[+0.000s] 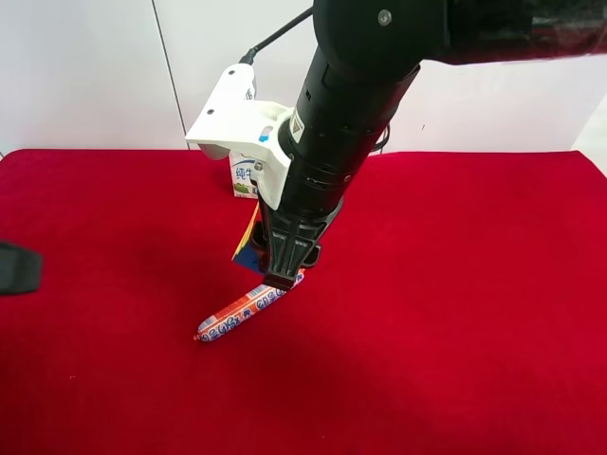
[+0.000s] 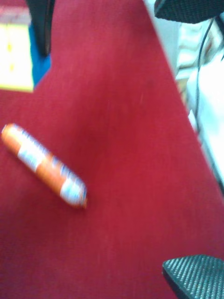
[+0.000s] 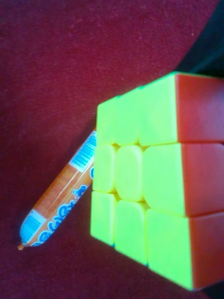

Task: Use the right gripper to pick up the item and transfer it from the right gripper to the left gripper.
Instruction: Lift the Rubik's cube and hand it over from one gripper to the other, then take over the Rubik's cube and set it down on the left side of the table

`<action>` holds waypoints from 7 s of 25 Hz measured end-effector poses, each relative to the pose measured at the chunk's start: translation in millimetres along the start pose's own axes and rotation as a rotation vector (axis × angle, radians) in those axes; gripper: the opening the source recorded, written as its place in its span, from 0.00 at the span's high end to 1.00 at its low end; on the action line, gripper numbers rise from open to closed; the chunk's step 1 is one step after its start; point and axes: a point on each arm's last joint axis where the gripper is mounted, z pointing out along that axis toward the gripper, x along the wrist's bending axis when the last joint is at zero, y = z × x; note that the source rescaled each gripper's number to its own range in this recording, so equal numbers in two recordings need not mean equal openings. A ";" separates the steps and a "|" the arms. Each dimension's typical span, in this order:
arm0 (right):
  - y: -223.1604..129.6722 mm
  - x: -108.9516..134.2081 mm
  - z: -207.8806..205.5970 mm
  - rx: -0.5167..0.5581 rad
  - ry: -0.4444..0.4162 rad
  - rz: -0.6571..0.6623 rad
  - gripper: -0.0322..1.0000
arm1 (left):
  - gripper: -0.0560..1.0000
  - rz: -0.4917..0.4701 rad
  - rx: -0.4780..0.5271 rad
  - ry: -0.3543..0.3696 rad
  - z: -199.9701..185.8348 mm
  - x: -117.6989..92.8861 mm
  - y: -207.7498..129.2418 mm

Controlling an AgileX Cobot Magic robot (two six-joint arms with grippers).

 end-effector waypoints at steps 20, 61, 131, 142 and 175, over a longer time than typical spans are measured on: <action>4.7 1.9 -0.2 -0.051 0.021 -0.019 0.97 | 0.00 -0.155 0.195 -0.143 74.2 25.5 45.6; 32.8 10.4 -7.2 -0.375 0.095 -0.141 0.97 | 0.00 -0.288 0.174 -0.232 97.6 31.1 60.2; 44.9 15.6 -13.4 -0.512 0.150 -0.084 0.04 | 0.94 -0.263 0.276 -0.276 93.4 25.8 53.4; 29.9 21.2 -54.3 -0.446 0.141 -0.073 0.00 | 0.94 -0.263 0.276 -0.276 93.4 25.8 53.4; -186.2 124.7 -160.6 -0.200 0.077 0.399 0.00 | 0.94 -0.208 0.268 -0.283 93.4 25.8 53.4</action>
